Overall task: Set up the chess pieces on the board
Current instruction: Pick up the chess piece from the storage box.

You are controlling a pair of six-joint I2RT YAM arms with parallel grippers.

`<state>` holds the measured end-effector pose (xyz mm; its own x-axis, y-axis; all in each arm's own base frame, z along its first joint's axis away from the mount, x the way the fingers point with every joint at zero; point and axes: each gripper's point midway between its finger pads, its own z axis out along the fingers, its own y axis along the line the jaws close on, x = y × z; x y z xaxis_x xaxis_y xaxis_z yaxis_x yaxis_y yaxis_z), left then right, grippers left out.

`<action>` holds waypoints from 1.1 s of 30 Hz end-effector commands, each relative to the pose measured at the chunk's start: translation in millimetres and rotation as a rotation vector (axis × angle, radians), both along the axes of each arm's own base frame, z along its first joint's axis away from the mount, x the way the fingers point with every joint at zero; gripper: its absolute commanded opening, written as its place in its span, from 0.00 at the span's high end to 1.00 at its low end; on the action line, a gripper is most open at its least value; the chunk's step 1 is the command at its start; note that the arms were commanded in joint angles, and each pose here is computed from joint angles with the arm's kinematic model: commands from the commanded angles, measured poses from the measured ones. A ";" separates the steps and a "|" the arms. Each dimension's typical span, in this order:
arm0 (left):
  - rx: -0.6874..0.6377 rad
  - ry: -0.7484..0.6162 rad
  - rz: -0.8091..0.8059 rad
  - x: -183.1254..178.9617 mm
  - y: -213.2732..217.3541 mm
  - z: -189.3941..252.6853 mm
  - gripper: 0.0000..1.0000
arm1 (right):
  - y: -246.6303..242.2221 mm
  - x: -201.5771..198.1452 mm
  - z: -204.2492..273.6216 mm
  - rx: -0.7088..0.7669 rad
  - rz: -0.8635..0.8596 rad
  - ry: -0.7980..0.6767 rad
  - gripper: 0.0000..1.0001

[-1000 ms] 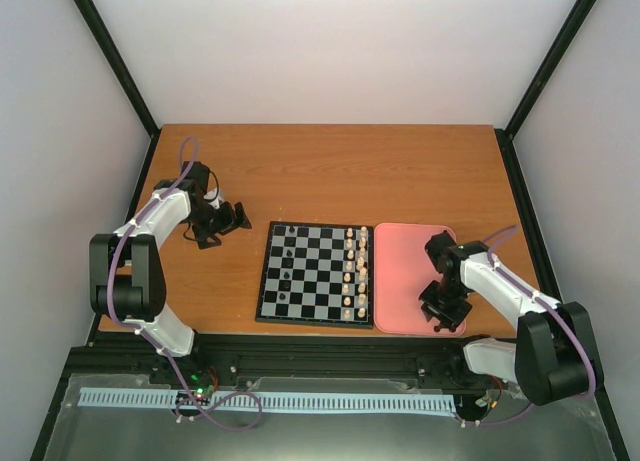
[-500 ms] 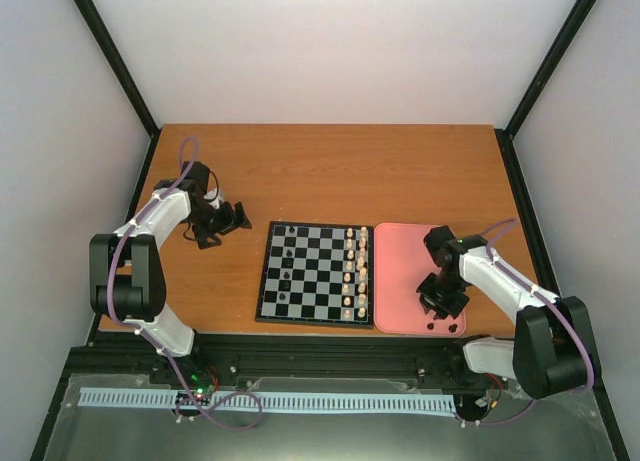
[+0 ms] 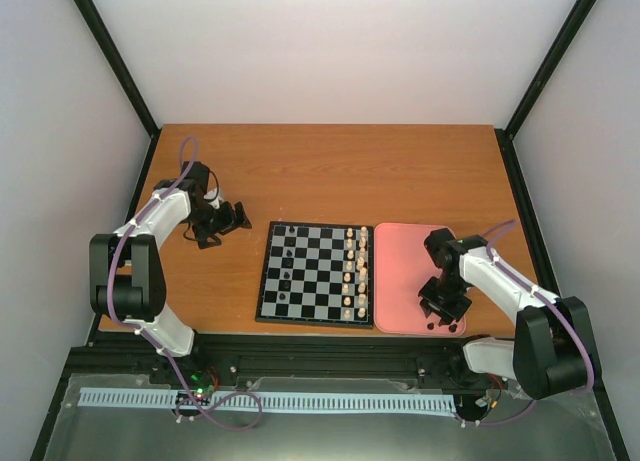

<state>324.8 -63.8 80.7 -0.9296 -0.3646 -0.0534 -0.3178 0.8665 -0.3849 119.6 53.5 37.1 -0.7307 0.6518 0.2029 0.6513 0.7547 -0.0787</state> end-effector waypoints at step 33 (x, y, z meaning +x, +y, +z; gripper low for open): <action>-0.004 -0.019 0.004 5.8 -0.9 2.6 0.00 | 8.9 11.0 -7.5 0.009 0.031 -0.041 0.97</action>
